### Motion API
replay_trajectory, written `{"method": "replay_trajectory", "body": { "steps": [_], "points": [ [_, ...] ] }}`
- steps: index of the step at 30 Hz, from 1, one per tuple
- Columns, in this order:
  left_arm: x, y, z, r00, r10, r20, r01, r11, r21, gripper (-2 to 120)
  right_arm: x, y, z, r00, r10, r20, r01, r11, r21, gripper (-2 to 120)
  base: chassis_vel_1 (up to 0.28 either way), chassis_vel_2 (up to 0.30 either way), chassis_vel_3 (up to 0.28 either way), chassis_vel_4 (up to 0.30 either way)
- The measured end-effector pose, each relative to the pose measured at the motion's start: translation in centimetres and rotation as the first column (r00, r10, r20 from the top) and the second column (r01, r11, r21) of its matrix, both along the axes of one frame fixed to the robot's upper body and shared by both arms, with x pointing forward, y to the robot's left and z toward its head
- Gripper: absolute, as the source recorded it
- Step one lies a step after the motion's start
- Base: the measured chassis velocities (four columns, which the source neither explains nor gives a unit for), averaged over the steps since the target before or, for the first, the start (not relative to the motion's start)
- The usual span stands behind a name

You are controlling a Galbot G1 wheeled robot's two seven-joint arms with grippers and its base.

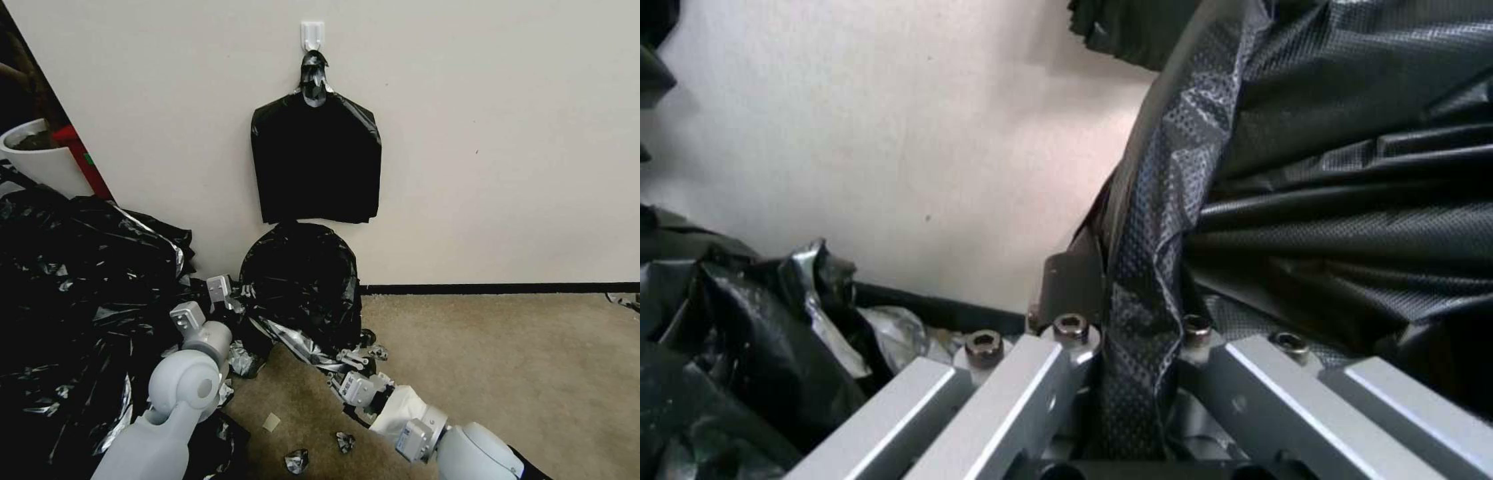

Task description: Place a trash bag onto the trash bin.

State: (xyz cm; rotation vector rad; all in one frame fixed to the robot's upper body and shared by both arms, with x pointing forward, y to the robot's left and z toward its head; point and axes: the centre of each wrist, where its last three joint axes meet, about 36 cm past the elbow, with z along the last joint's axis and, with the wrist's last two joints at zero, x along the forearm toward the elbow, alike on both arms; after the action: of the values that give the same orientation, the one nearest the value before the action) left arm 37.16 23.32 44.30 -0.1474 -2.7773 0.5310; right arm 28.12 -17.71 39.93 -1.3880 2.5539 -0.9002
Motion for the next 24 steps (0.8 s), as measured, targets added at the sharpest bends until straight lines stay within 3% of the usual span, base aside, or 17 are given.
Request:
{"method": "replay_trajectory", "body": {
  "steps": [11,16,22,24],
  "points": [
    [-1.5,-1.0,0.7,0.999,-0.026,-0.028,0.025,0.999,-0.031,2,3.1,2.1,-3.0,0.979,0.173,-0.105,-0.171,0.985,0.021,0,0.000,0.000,0.000,0.000],
    [-2.4,-1.5,1.3,0.998,-0.045,-0.039,0.043,0.998,-0.050,2,4.9,2.6,-5.4,0.981,0.166,-0.098,-0.173,0.982,-0.078,0,0.000,0.000,0.000,0.000],
    [-3.5,-1.8,2.2,0.996,-0.068,-0.050,0.065,0.996,-0.059,2,8.3,0.0,-7.9,0.997,0.071,0.002,-0.067,0.950,-0.304,0,0.000,0.000,0.000,0.000],
    [-3.6,-1.8,2.2,0.996,-0.070,-0.053,0.067,0.996,-0.059,2,8.7,-0.4,-8.0,0.998,0.060,0.014,-0.052,0.943,-0.327,0,0.000,0.000,0.000,0.000]
  ]
}}
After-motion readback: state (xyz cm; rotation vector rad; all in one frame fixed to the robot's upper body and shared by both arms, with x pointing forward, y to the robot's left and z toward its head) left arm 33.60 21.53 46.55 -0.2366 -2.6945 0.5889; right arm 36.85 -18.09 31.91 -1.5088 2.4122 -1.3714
